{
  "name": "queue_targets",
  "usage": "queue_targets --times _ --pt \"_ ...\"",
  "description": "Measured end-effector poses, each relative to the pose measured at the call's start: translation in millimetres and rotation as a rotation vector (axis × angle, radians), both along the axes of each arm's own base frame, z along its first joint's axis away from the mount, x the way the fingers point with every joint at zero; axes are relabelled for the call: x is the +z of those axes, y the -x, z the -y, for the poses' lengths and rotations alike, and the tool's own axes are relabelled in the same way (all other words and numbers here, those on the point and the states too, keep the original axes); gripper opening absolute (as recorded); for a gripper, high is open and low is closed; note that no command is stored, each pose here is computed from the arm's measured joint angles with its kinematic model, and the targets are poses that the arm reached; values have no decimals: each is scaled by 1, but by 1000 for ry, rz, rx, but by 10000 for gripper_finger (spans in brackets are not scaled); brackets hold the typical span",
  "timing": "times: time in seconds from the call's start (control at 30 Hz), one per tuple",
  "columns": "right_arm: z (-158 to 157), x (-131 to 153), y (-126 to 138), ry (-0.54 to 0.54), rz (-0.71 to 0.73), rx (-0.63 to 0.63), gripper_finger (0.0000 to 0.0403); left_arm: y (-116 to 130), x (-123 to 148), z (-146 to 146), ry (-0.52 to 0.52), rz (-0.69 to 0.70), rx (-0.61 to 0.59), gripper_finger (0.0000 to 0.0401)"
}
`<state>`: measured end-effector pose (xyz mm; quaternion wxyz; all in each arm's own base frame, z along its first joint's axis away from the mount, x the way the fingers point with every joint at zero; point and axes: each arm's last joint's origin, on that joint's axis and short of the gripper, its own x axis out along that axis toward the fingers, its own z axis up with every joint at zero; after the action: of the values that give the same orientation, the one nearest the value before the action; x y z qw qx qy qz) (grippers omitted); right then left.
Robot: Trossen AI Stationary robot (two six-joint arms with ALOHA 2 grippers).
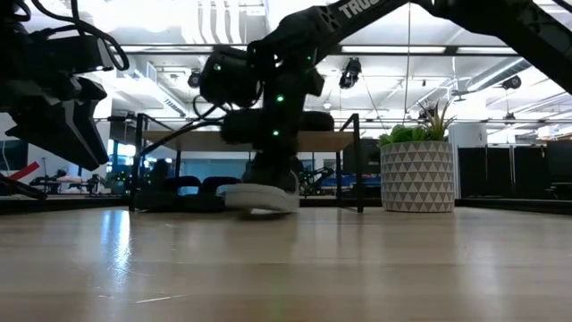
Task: Pick and place slides into the shelf
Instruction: Put the gray slide under the shelf
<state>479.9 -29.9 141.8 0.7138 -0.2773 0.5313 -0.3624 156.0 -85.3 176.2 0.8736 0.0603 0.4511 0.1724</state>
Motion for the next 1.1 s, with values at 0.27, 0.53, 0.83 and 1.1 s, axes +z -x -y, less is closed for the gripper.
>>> queue_targets --times 0.27,0.53,0.83,1.1 --pt "-10 -4 6 -29 28 -49 83 0 0 0 0 1 0 118" --pt "-26 16 -6 -25 110 -7 113 0 0 0 0 1 0 118" --pt "-35 24 -8 -24 114 13 119 0 0 0 3 1 0 118" --pt "-36 16 -8 -76 105 19 144 0 0 0 8 1 2 118"
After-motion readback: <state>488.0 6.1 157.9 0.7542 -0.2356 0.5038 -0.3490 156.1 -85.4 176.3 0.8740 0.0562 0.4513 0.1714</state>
